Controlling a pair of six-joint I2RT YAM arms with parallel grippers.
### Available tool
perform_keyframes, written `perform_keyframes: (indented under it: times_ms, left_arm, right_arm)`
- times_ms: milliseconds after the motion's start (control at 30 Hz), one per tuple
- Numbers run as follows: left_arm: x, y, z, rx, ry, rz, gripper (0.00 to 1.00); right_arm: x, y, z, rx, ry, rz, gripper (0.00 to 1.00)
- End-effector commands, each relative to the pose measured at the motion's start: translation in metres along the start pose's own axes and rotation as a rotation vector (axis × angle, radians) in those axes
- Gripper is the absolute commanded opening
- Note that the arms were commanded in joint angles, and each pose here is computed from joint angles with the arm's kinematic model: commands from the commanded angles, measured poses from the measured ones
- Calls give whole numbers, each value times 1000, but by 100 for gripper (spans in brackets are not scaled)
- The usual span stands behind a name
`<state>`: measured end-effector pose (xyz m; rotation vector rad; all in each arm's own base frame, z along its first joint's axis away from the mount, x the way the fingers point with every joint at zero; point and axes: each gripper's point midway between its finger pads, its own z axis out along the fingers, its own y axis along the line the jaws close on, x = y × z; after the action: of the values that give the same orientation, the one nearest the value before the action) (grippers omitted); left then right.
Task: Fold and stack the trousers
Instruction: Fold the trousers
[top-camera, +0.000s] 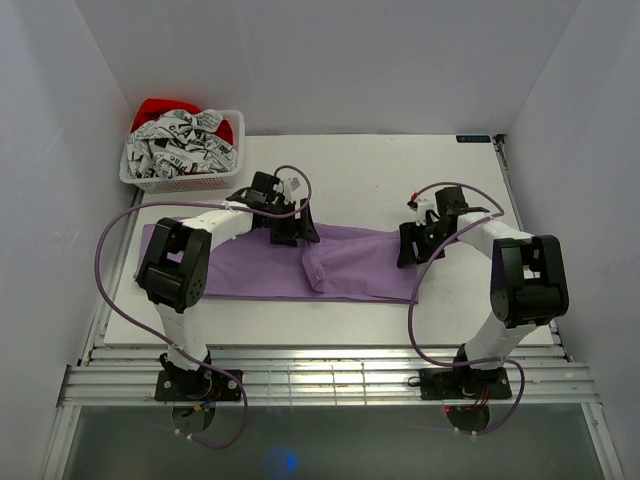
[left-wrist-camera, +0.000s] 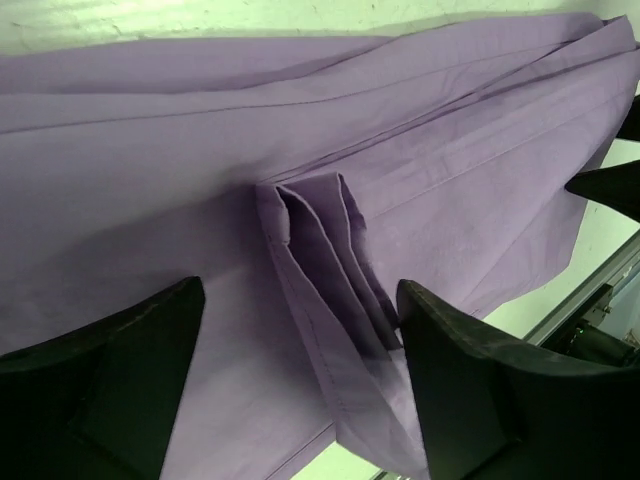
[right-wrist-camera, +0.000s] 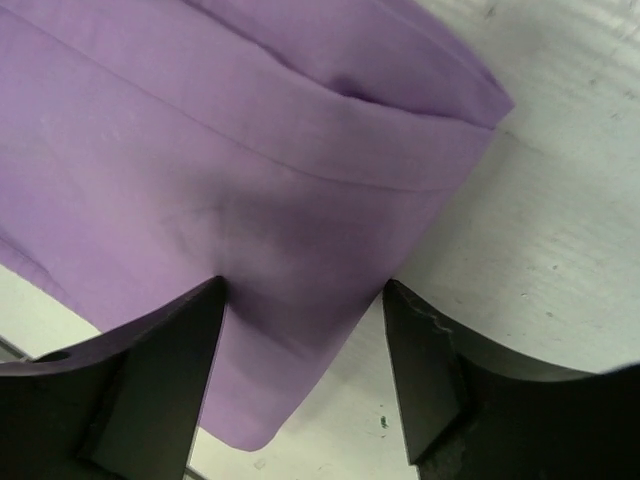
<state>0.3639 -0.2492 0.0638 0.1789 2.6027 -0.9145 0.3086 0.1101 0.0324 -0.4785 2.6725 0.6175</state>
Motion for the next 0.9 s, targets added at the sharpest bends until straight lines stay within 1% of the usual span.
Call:
perform_keyframes:
  times_ms: [0, 33, 67, 100, 133, 167, 233, 267, 300, 333, 367, 400, 500, 567, 600, 633, 700, 767, 800, 833, 867]
  left_arm:
    - [-13, -16, 0, -13, -48, 38, 85]
    - [-12, -16, 1, -16, -41, 38, 78]
    - [-14, -19, 1, -9, -42, 42, 74]
    - [-14, -20, 0, -6, -39, 45, 69]
    - [-15, -23, -1, 5, -40, 57, 58]
    - [-17, -27, -4, 19, -47, 69, 49]
    - [-26, -44, -17, 81, -100, 121, 35]
    - [-29, -52, -23, 111, -127, 146, 25]
    - [-25, -54, -26, 132, -134, 162, 21]
    - [-35, -71, -39, 186, -200, 219, 15]
    - [-37, -75, -44, 201, -220, 241, 3]
    - [-37, -76, -45, 212, -239, 261, 0]
    - [-38, -80, -48, 237, -264, 337, 0]
    - [-29, -75, -46, 250, -261, 384, 0]
    - [-32, -77, -47, 262, -298, 424, 0]
    - [-22, -69, -43, 253, -286, 428, 0]
    - [-25, -64, -43, 227, -329, 475, 0]
    - [-19, -46, -35, 172, -322, 471, 1]
    - [-20, -33, -30, 112, -322, 460, 10]
    - [-21, -25, -29, 89, -315, 445, 33]
    - [-27, -18, -30, 64, -318, 421, 45]
  right_arm:
    - [17, -6, 7, -4, 51, 2, 68]
    - [20, -6, 9, -7, 61, 5, 66]
    - [23, -8, 11, -10, 69, 10, 65]
    - [27, -8, 15, -22, 84, 19, 61]
    - [28, -9, 16, -25, 86, 26, 60]
    - [29, -10, 17, -30, 89, 27, 59]
    - [32, -13, 20, -38, 97, 36, 55]
    - [34, -13, 20, -45, 99, 40, 54]
    - [35, -14, 21, -48, 104, 45, 52]
    - [35, -15, 21, -50, 102, 51, 50]
    - [37, -16, 21, -56, 105, 54, 48]
    - [38, -17, 22, -56, 106, 58, 46]
    - [40, -20, 21, -58, 105, 64, 43]
    - [42, -21, 21, -61, 108, 70, 41]
    - [44, -21, 22, -62, 112, 68, 38]
    - [44, -22, 22, -63, 111, 70, 36]
    - [46, -23, 21, -62, 112, 72, 27]
    - [49, -23, 21, -63, 117, 77, 19]
    - [49, -23, 21, -63, 117, 77, 12]
    - [49, -24, 21, -63, 119, 77, 11]
    - [48, -24, 21, -62, 116, 77, 11]
